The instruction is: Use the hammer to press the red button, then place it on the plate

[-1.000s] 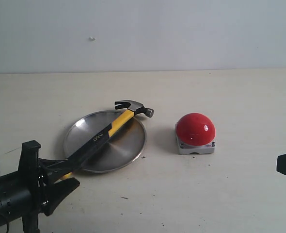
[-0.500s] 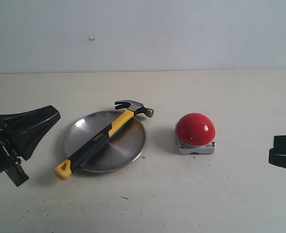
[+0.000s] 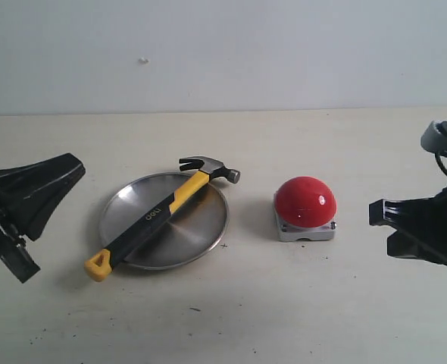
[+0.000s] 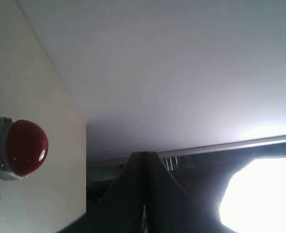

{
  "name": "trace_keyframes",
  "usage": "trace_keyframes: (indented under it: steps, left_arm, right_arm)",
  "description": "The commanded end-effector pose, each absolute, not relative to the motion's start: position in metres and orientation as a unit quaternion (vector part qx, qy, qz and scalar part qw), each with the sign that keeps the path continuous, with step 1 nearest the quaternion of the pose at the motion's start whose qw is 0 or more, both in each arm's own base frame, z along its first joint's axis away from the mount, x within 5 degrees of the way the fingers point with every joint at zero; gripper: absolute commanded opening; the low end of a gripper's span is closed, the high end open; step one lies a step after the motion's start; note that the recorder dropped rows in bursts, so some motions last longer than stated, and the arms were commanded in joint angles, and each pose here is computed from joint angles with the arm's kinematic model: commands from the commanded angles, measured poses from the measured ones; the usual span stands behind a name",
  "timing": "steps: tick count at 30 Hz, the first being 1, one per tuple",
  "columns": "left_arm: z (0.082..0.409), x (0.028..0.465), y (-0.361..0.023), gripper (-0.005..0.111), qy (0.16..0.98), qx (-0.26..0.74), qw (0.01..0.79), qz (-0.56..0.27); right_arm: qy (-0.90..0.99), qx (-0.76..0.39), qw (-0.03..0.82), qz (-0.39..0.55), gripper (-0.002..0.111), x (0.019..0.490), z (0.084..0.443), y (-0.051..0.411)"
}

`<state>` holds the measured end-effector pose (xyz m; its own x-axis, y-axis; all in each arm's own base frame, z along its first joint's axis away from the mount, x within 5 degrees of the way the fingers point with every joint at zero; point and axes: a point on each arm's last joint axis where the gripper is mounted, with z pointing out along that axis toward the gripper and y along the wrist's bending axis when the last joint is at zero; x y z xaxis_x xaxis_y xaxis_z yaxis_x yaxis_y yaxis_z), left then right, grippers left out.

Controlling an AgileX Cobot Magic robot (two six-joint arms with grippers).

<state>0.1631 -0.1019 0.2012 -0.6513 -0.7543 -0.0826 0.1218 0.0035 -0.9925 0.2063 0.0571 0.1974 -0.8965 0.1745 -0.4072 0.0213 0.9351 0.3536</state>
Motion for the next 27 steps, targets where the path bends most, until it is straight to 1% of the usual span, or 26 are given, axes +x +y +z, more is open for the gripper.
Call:
trace_keyframes:
  steps: [1,3,6,9,12,15,17,20,23,25,27]
  left_arm:
    - [0.209,0.168,-0.091,0.000,0.591,-0.283,0.382,-0.652]
    - [0.211,0.169,-0.088,0.000,0.586,-0.283,0.405,-0.643]
    - [0.217,0.172,-0.075,0.000,0.571,-0.286,0.448,-0.626]
    - [0.225,0.175,-0.054,0.000,0.542,-0.307,0.493,-0.608]
    - [0.235,0.175,-0.027,0.000,0.509,-0.318,0.562,-0.569]
    - [0.245,0.172,-0.008,0.000,0.504,-0.288,0.634,-0.510]
    - [0.254,0.170,-0.002,0.000,0.513,-0.243,0.669,-0.479]
    - [0.256,0.174,0.004,0.000,0.595,-0.181,0.676,-0.394]
    - [0.256,0.179,0.010,0.000,0.686,-0.109,0.664,-0.276]
    - [0.255,0.183,0.015,0.000,0.724,-0.091,0.649,-0.215]
    - [0.255,0.185,0.019,0.000,0.742,-0.089,0.638,-0.182]
  right_arm:
    - [0.949,0.025,0.262,0.172,0.000,0.189,0.209,0.054]
    - [0.941,0.023,0.287,0.177,0.000,0.180,0.217,0.052]
    - [0.919,0.017,0.348,0.182,0.000,0.167,0.235,0.048]
    - [0.884,0.001,0.430,0.181,0.000,0.153,0.257,0.044]
    - [0.846,-0.017,0.503,0.176,0.000,0.137,0.278,0.039]
    - [0.821,-0.020,0.543,0.174,0.000,0.127,0.289,0.036]
    - [0.819,-0.020,0.547,0.174,0.000,0.126,0.290,0.036]
    - [0.822,-0.014,0.544,0.169,0.000,0.130,0.284,0.035]
    - [0.826,-0.002,0.542,0.158,0.000,0.138,0.274,0.034]
    - [0.822,0.008,0.549,0.151,0.000,0.143,0.272,0.032]
    - [0.815,0.021,0.561,0.145,0.000,0.149,0.272,0.031]
